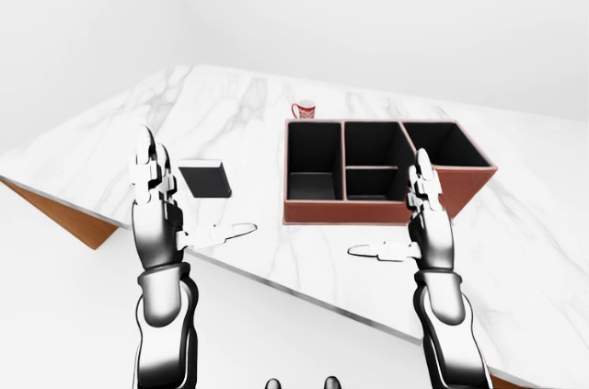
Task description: Pick up the book and place it in the right compartment of the caddy.
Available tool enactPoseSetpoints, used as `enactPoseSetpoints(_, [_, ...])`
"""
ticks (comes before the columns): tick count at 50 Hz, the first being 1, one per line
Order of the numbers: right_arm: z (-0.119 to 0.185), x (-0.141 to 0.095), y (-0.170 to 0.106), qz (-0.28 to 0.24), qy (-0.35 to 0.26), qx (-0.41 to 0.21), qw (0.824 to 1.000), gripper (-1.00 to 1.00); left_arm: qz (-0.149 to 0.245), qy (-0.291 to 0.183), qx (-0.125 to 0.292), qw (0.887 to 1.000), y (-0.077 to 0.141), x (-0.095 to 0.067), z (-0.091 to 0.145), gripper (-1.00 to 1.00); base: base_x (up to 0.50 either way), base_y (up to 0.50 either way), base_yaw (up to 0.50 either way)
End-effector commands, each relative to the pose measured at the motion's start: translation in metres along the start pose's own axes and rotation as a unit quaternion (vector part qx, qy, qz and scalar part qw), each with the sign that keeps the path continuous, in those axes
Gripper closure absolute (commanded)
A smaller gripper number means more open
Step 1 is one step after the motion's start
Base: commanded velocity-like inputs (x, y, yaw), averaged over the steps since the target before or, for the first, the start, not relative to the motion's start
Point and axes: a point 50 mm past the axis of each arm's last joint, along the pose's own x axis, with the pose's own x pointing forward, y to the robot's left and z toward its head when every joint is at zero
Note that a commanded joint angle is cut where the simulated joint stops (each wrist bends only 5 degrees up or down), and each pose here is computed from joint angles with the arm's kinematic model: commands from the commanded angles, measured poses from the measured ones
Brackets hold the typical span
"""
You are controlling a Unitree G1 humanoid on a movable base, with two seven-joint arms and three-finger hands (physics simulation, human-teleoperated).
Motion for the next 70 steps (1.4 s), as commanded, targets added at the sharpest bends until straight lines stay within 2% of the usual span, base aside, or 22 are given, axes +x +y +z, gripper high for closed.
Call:
enactPoseSetpoints(1, [-0.004, -0.002, 0.0, 0.0, 0.01, 0.0, 1.0, -1.0, 0.0, 0.002, 0.001, 1.0, 0.0, 0.0, -0.001, -1.0, 0.35, 0.14, 0.0])
enactPoseSetpoints(10, [-0.006, -0.002, 0.001, 0.002, 0.014, 0.001, 1.0, -1.0, -0.001, 0.002, 0.0, 1.0, 0.0, 0.0, -0.001, -1.0, 0.35, 0.14, 0.0])
enactPoseSetpoints(12, [0.015, 0.002, -0.001, 0.004, -0.031, 0.007, 0.999, -1.0, -0.001, 0.001, 0.0, 1.0, 0.0, 0.0, 0.0, -1.0, 0.35, 0.14, 0.0])
enactPoseSetpoints(15, [0.022, 0.002, -0.001, 0.004, -0.047, 0.007, 0.999, -1.0, -0.001, 0.0, 0.0, 1.0, 0.0, 0.0, 0.0, -1.0, 0.35, 0.14, 0.0])
enactPoseSetpoints(23, [0.021, 0.002, 0.0, 0.011, -0.045, 0.01, 0.999, -1.0, -0.003, 0.002, -0.002, 1.0, -0.001, 0.0, -0.001, -1.0, 0.23, 0.09, 0.0])
enactPoseSetpoints(24, [0.002, -0.001, 0.002, 0.012, -0.004, 0.008, 1.0, -1.0, -0.002, 0.002, -0.001, 1.0, 0.0, 0.0, -0.001, -1.0, 0.0, 0.0, 0.0])
enactPoseSetpoints(26, [0.012, 0.001, 0.001, 0.012, -0.026, 0.011, 1.0, -1.0, -0.002, 0.001, -0.001, 1.0, 0.0, 0.0, -0.001, -1.0, 0.0, 0.0, 0.0])
enactPoseSetpoints(29, [-0.004, -0.002, 0.003, 0.013, 0.01, 0.007, 1.0, -1.0, -0.003, 0.002, -0.001, 1.0, 0.0, 0.0, -0.001, -1.0, 0.0, 0.0, 0.0])
enactPoseSetpoints(30, [0.012, 0.001, 0.001, 0.012, -0.026, 0.01, 1.0, -1.0, -0.002, 0.002, -0.001, 1.0, 0.0, 0.0, -0.001, -1.0, 0.0, 0.0, 0.0])
enactPoseSetpoints(32, [0.006, 0.0, 0.002, 0.012, -0.011, 0.009, 1.0, -1.0, -0.002, 0.004, -0.001, 1.0, 0.0, 0.0, -0.002, -1.0, 0.0, 0.0, 0.0])
enactPoseSetpoints(34, [0.02, 0.002, 0.0, 0.012, -0.043, 0.012, 0.999, -1.0, -0.002, 0.003, -0.001, 1.0, 0.0, 0.0, -0.002, -1.0, 0.0, 0.0, 0.0])
enactPoseSetpoints(37, [-0.001, -0.002, 0.002, 0.011, 0.003, 0.008, 1.0, -1.0, -0.001, 0.005, 0.0, 1.0, 0.0, 0.0, -0.003, -1.0, 0.0, 0.0, 0.0])
enactPoseSetpoints(39, [0.014, 0.001, 0.001, 0.01, -0.029, 0.012, 0.999, -1.0, -0.001, 0.004, 0.002, 1.0, -0.001, 0.001, -0.002, -1.0, 0.0, 0.0, 0.0])
enactPoseSetpoints(42, [0.001, 0.0, 0.002, 0.01, -0.002, 0.01, 1.0, -1.0, -0.003, 0.004, 0.009, 1.0, -0.002, 0.001, -0.003, -1.0, 0.0, 0.0, 0.0])
enactPoseSetpoints(46, [0.017, 0.003, 0.0, 0.01, -0.037, 0.014, 0.999, -1.0, -0.005, 0.006, 0.007, 1.0, -0.002, 0.001, -0.004, -1.0, 0.0, 0.0, 0.0])
enactPoseSetpoints(50, [0.014, 0.001, -0.002, 0.008, -0.029, 0.013, 0.999, -1.0, -0.004, 0.01, -0.01, 1.0, -0.002, -0.001, -0.004, -1.0, 0.0, 0.0, 0.0])
enactPoseSetpoints(61, [0.006, -0.001, -0.009, 0.004, -0.012, 0.006, 1.0, -1.0, 0.001, 0.052, 0.01, 0.999, 0.004, -0.007, -0.023, -1.0, 0.0, 0.0, 0.0])
enactPoseSetpoints(63, [0.002, -0.001, -0.008, 0.005, -0.004, 0.004, 1.0, -1.0, 0.001, 0.057, 0.025, 0.998, 0.005, -0.007, -0.026, -1.0, 0.0, 0.0, 0.0])
enactPoseSetpoints(66, [0.002, -0.001, -0.007, 0.004, -0.004, -0.001, 1.0, -1.0, 0.005, 0.067, 0.099, 0.993, 0.007, -0.006, -0.035, -1.0, 0.0, 0.0, 0.0])
enactPoseSetpoints(68, [0.003, -0.001, -0.007, 0.005, -0.006, -0.002, 1.0, -1.0, 0.007, 0.067, 0.119, 0.991, 0.009, -0.004, -0.037, -1.0, 0.0, 0.0, 0.0])
enactPoseSetpoints(69, [0.003, -0.001, -0.006, 0.006, -0.006, -0.004, 1.0, -1.0, 0.006, 0.066, 0.141, 0.988, 0.01, -0.002, -0.039, -1.0, 0.0, 0.0, 0.0])
enactPoseSetpoints(70, [0.003, -0.001, -0.006, 0.007, -0.006, -0.003, 1.0, -1.0, 0.012, 0.067, 0.194, 0.979, 0.013, -0.001, -0.043, -1.0, 0.0, 0.0, 0.0])
